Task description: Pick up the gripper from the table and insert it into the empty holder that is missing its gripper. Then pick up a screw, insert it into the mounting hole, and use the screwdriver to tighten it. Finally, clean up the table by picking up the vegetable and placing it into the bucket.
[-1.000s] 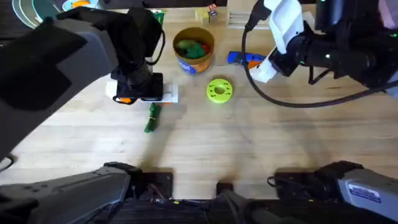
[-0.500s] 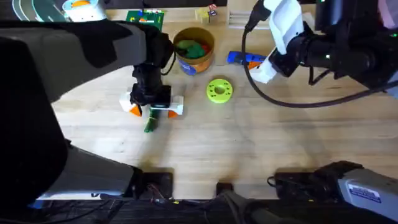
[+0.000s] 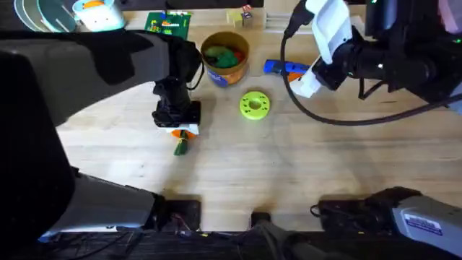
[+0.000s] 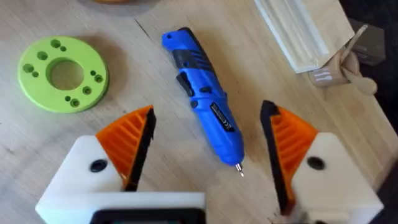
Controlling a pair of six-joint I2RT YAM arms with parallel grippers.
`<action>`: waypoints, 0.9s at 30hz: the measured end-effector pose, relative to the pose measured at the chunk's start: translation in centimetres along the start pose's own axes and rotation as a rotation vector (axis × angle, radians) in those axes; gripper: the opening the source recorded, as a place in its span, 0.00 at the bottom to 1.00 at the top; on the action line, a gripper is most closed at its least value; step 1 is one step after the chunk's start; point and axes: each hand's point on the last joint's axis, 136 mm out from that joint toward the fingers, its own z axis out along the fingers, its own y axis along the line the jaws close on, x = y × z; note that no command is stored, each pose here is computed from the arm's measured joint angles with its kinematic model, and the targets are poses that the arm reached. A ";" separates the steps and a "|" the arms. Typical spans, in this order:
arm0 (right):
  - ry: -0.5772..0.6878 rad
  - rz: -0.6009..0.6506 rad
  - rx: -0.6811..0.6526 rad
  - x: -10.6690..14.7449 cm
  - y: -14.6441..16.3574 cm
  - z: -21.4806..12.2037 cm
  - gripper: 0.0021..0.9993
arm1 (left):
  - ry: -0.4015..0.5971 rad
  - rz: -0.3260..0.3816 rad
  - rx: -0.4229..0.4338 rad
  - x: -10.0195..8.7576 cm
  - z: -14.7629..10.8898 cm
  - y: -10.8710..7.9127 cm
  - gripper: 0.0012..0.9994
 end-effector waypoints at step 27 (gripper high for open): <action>0.005 0.000 -0.003 0.1 0.1 0.0 0.99 | -0.830 0.064 0.474 -15.4 -21.7 -8.5 0.02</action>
